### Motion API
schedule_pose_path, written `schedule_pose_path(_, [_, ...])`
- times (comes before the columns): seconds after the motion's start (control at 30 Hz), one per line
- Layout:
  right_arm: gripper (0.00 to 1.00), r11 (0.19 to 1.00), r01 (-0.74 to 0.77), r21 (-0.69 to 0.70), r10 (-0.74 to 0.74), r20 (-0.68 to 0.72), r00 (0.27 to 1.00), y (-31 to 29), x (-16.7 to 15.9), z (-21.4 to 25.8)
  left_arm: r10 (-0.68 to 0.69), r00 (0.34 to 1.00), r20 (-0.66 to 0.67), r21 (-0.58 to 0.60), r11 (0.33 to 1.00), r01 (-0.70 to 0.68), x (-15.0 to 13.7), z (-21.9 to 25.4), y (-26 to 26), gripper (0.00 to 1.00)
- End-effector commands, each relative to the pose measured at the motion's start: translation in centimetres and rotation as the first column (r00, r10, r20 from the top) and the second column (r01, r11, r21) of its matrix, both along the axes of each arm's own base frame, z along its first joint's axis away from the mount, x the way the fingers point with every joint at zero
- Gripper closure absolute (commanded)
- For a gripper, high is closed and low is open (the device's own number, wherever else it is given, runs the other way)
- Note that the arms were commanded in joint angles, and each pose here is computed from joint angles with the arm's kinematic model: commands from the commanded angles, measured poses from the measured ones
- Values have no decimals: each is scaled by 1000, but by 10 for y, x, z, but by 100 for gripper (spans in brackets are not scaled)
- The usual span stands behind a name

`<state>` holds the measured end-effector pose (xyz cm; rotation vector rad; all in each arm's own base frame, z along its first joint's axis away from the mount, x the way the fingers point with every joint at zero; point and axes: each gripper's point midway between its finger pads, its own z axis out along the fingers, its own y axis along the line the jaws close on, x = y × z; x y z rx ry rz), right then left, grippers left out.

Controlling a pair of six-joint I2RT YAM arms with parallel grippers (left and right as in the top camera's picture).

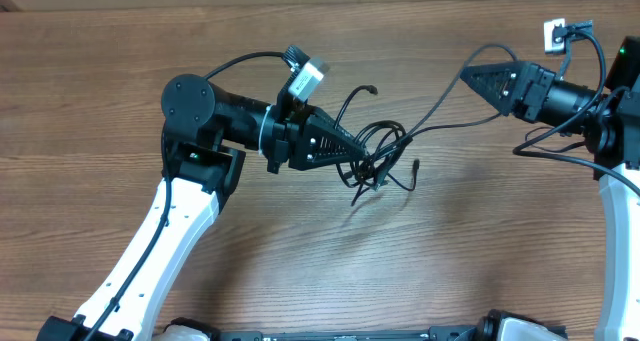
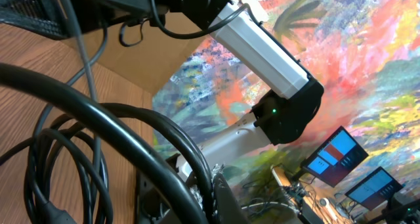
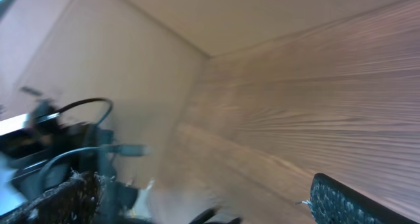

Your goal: Untangle cables

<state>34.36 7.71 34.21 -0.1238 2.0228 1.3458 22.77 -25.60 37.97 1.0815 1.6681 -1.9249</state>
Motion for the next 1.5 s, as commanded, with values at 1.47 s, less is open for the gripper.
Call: schedule_pose_path(1.47, [0,999,50,-21,-54,-411,910,27,-24,-49,189,982,31,-148,972,-182,29,37,0,96])
